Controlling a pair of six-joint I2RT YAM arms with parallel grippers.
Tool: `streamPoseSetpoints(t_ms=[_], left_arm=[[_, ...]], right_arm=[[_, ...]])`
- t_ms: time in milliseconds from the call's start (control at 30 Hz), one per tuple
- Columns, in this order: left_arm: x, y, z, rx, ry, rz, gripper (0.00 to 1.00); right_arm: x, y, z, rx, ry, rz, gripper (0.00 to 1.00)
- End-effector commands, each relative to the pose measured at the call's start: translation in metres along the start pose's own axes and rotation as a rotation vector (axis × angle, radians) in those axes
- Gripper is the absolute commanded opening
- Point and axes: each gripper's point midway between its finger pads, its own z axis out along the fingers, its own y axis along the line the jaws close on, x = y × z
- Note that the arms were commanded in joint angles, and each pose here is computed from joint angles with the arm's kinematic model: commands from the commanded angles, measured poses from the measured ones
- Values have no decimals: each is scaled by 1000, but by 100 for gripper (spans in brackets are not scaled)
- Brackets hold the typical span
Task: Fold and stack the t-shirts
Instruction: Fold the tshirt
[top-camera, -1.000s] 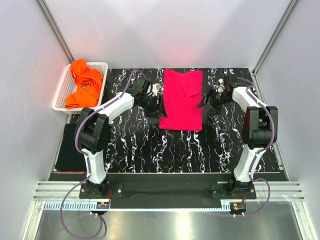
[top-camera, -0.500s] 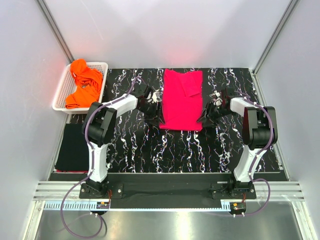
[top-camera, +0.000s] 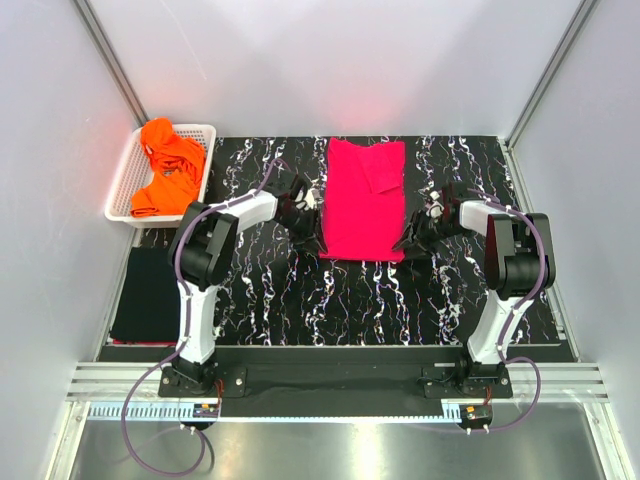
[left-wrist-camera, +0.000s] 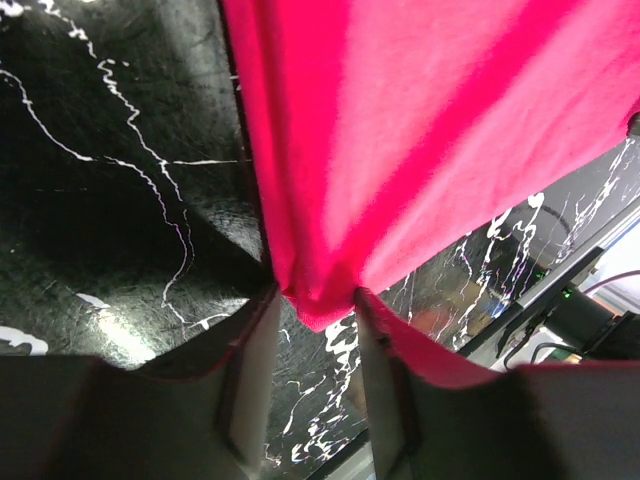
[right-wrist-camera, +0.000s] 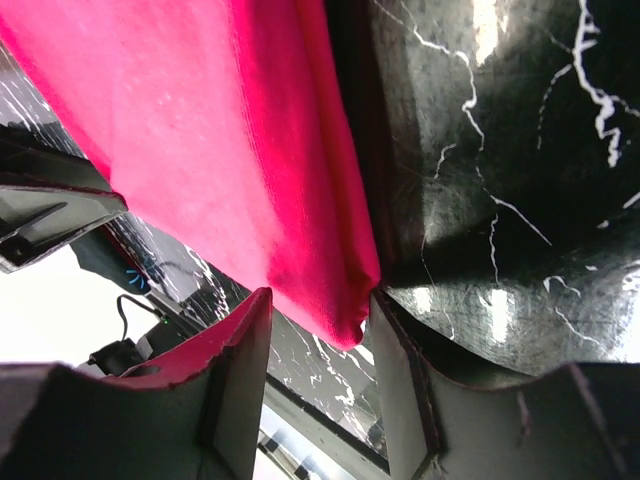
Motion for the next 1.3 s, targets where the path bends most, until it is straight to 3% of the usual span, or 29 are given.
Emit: streamPoseSetpoints(t_ms=[0,100,233,267,300,367,900,933,967,1100,1167,1267], left_arm=[[-8,-8,-2,37,-10,0,36],[-7,-7,-1,34,-6,-12,32],[-6,-4,2,28,0,-33,17],[-5,-4,3,26,3,-37,11],[-4,-3,3,25,7,-47,0],[0,-2,2,23,15,-67,0],[82,-1,-5,9,99,-87,0],[88,-4,-4,12,106,-76,0],[91,-4,-5,15,101,-68,13],[94,-10,-21,16,45,-5,48],[85,-17,-32,18,-6,34,57],[67,-26,-33,27,-35,68,61]], right_arm=[[-4,6,1,-43,-12,-5,50],[0,5,1,-42,-6,1,48],[3,5,2,-46,5,27,31],[7,3,1,-32,16,44,16],[8,2,-2,-19,15,53,10],[16,-1,-6,15,28,87,0],[83,-40,-27,211,129,171,0],[85,-41,-27,214,131,177,7],[87,-41,-29,216,127,178,14],[80,-27,-46,196,56,121,36],[72,-21,-51,185,25,77,47],[48,-14,-52,181,-6,9,50]])
